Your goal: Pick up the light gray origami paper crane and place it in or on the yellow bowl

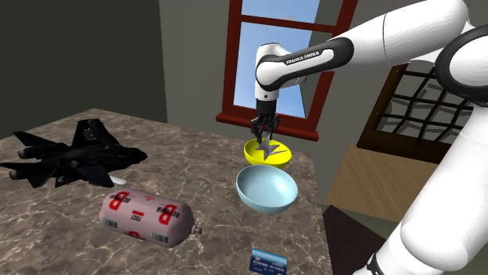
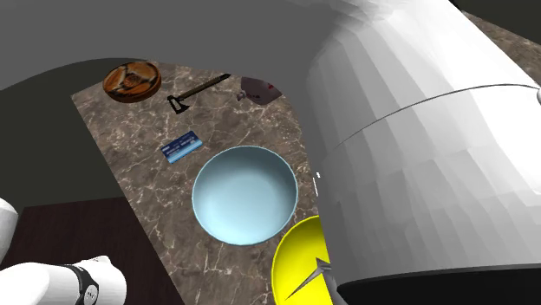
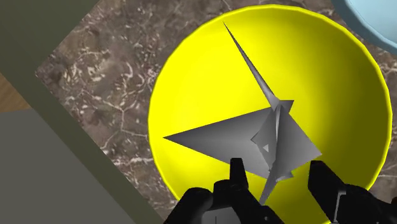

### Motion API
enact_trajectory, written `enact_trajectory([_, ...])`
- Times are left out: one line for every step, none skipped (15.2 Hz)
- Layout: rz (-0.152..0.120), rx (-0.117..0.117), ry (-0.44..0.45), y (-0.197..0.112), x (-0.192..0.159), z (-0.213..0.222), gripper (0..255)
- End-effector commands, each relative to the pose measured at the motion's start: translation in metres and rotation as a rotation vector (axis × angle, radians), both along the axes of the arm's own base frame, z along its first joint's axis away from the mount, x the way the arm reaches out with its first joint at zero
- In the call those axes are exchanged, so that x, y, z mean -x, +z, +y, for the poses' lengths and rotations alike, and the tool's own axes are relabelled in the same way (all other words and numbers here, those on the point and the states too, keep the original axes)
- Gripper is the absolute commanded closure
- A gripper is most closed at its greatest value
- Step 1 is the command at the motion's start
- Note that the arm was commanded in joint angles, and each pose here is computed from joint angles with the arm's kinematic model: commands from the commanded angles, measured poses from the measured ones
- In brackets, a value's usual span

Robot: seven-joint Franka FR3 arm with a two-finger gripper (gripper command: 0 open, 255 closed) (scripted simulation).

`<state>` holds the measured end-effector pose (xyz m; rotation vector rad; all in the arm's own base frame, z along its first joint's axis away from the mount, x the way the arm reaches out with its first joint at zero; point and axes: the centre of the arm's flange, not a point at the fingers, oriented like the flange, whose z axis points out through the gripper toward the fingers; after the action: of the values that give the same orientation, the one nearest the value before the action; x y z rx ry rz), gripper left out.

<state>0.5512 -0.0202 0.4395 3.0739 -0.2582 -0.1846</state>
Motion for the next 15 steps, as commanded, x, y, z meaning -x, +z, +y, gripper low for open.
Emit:
enact_trajectory([0.0,0.0,0.0,0.0,0.0,0.0,0])
enact_trajectory([0.0,0.0,0.0,0.0,0.0,0.0,0])
enact_trajectory([0.0,0.0,0.0,0.0,0.0,0.0,0])
enact_trajectory([0.0,0.0,0.0,0.0,0.0,0.0,0])
enact_trajectory([0.0,0.0,0.0,0.0,0.0,0.0,0])
enact_trajectory([0.0,0.0,0.0,0.013,-0.002,0.001,0])
enact_trajectory([0.0,0.0,0.0,0.026,-0.003,0.001,0])
enact_trajectory([0.0,0.0,0.0,0.039,-0.005,0.002,0])
enact_trajectory([0.0,0.0,0.0,0.05,-0.006,0.002,0])
enact_trajectory([0.0,0.0,0.0,0.05,-0.006,0.002,0])
enact_trajectory([0.0,0.0,0.0,0.05,-0.006,0.002,0])
enact_trajectory([0.0,0.0,0.0,0.05,-0.006,0.002,0])
enact_trajectory([0.0,0.0,0.0,0.05,-0.006,0.002,0])
enact_trajectory([0.0,0.0,0.0,0.05,-0.006,0.002,0])
enact_trajectory([0.0,0.0,0.0,0.05,-0.006,0.002,0])
